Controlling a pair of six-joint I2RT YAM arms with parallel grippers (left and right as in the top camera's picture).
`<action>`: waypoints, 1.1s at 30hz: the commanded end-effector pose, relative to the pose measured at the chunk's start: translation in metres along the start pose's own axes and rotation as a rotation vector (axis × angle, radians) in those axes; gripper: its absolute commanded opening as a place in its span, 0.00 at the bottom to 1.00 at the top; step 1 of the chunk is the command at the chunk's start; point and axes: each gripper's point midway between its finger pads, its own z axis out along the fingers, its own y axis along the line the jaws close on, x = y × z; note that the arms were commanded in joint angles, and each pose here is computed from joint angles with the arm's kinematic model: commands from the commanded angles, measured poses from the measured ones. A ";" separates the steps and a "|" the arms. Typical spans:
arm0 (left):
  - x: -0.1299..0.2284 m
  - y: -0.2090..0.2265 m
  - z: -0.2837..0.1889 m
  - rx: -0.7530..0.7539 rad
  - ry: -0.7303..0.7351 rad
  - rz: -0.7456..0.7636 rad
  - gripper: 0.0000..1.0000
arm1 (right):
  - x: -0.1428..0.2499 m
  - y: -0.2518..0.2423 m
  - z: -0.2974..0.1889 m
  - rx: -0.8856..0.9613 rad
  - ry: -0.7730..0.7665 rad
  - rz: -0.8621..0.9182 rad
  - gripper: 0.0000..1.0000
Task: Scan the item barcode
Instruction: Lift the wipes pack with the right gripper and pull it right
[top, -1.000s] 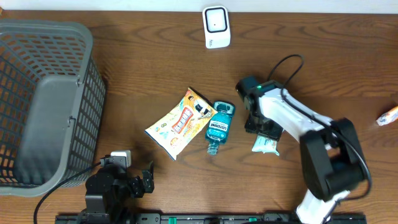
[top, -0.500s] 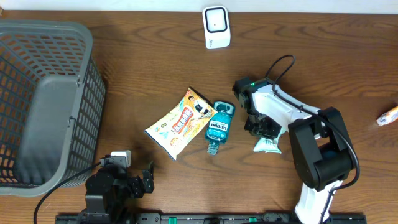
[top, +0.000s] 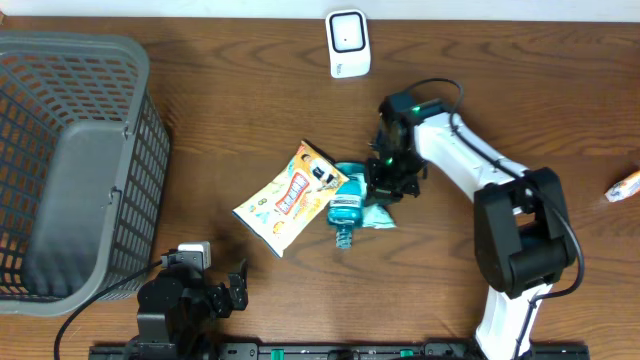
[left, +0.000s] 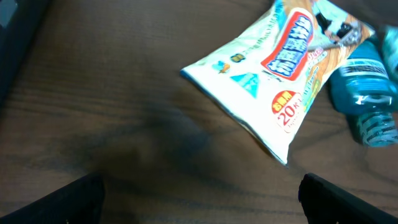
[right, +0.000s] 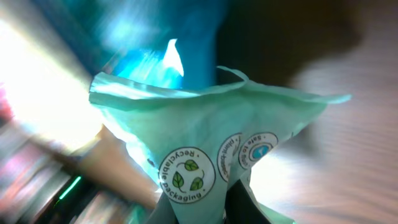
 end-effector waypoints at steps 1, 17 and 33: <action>0.008 0.003 0.000 -0.015 0.030 -0.007 0.99 | 0.013 0.049 -0.032 -0.450 0.075 -0.140 0.01; 0.008 0.003 0.000 -0.015 0.030 -0.007 0.99 | 0.031 0.079 -0.105 -0.924 -0.248 -0.724 0.01; 0.008 0.003 0.000 -0.015 0.030 -0.007 0.99 | 0.034 0.097 -0.120 -0.972 -0.542 -1.117 0.01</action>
